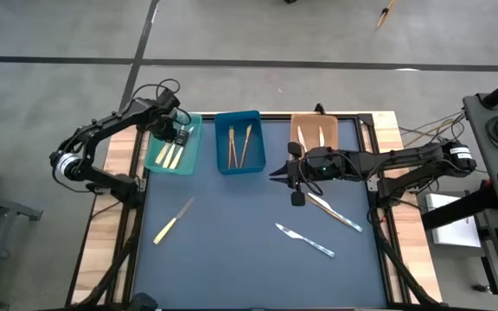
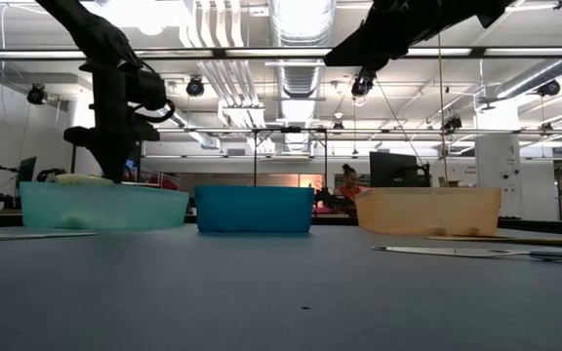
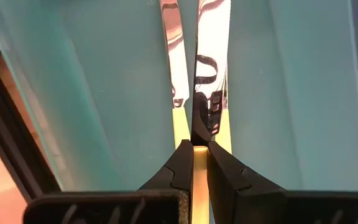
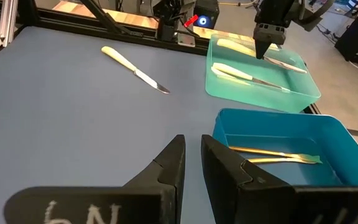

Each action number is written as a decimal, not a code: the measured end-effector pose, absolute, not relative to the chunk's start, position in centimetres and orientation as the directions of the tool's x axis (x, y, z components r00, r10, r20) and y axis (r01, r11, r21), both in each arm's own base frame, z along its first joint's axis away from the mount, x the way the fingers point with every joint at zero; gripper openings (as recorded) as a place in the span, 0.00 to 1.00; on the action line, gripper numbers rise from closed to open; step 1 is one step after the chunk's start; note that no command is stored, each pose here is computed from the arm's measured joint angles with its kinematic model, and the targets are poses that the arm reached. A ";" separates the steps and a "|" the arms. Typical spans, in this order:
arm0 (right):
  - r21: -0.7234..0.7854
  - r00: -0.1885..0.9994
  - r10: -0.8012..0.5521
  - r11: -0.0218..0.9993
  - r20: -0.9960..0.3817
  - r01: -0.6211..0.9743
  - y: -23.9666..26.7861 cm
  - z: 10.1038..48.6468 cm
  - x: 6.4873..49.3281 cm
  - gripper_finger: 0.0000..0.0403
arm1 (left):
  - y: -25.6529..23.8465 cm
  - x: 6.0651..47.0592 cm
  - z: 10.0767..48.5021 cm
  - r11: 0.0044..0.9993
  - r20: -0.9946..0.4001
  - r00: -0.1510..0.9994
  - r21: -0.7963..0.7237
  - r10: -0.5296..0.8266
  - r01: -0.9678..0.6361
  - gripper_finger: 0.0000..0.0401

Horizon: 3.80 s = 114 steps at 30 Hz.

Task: Sort silverware by color (type)
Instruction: Put the yellow knife into the green bin

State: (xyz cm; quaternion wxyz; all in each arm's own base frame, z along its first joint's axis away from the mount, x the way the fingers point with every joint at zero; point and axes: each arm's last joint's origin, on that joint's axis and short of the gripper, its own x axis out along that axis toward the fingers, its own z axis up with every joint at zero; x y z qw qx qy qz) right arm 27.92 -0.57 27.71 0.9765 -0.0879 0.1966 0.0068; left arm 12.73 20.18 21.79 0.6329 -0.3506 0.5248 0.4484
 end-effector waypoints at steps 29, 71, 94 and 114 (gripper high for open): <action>-0.168 0.918 -0.021 0.985 -0.396 -0.050 -0.6 27.6 27.9 0.11 | 19.7 12.4 18.9 0.268 -0.973 0.062 0.000 0.221 -0.963 0.02; -0.160 0.914 -0.020 0.986 -0.404 -0.049 -0.6 27.5 27.8 0.11 | 20.4 12.8 17.6 0.215 -0.978 0.020 0.026 0.207 -0.976 0.08; -0.161 0.914 -0.020 0.986 -0.404 -0.049 -0.6 27.5 27.8 0.11 | 20.5 12.9 17.6 0.159 -0.975 0.025 0.010 0.221 -0.987 0.10; -0.161 0.914 -0.020 0.986 -0.404 -0.049 -0.6 27.5 27.8 0.11 | 20.5 12.8 17.6 0.157 -0.974 0.020 0.016 0.225 -0.988 0.10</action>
